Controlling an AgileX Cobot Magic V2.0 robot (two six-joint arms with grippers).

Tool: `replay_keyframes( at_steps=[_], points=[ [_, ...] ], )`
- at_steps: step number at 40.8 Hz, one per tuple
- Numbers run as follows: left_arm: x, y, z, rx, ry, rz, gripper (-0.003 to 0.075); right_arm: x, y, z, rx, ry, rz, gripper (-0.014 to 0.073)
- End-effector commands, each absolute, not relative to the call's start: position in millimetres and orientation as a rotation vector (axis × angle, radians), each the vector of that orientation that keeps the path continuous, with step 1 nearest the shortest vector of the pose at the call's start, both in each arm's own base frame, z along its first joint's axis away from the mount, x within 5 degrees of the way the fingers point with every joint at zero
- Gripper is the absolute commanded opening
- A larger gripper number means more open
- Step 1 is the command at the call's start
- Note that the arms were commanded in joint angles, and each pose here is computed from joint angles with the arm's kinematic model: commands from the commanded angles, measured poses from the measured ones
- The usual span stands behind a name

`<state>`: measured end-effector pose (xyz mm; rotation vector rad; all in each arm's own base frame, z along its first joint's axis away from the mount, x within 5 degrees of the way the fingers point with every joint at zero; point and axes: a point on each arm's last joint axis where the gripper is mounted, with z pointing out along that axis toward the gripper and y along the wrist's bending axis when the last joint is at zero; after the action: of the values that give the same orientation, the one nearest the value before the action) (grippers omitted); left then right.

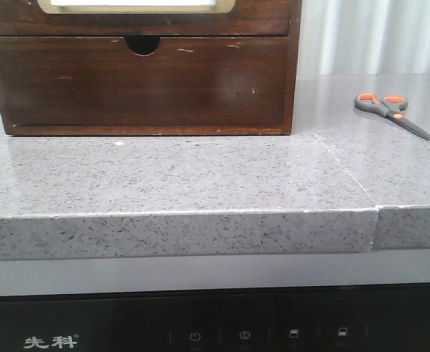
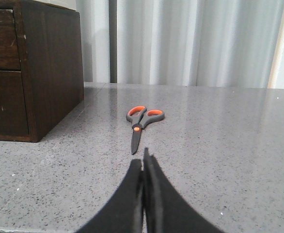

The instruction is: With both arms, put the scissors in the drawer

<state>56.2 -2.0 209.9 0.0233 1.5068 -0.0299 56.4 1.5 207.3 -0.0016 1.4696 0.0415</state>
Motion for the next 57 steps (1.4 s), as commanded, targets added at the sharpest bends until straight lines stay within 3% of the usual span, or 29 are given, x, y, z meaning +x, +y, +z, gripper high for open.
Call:
replay_keyframes(
  at_steps=[1, 19, 26, 40, 50, 57],
  points=[
    [55, -2, 210, 0.018, 1.432, -0.028, -0.002, 54, 1, 216, -0.004, 1.372, 0.027, -0.0068],
    [55, -2, 210, 0.018, 1.432, -0.028, -0.002, 54, 1, 215, -0.004, 1.373, 0.027, -0.0068],
    [52, -1, 225, 0.008, 1.303, -0.028, -0.002, 52, 1, 227, -0.005, 1.379, 0.028, -0.0068],
    [21, -1, 318, 0.022, 1.257, -0.039, -0.002, 30, 0, 307, -0.087, 1.465, -0.076, -0.0068],
    [21, -3, 379, 0.042, 1.472, -0.049, -0.002, 30, -1, 361, -0.089, 1.573, -0.076, -0.0067],
    [42, -5, 388, 0.051, 1.657, -0.059, -0.002, 44, 0, 372, -0.095, 1.712, -0.074, -0.0066]
  ],
)
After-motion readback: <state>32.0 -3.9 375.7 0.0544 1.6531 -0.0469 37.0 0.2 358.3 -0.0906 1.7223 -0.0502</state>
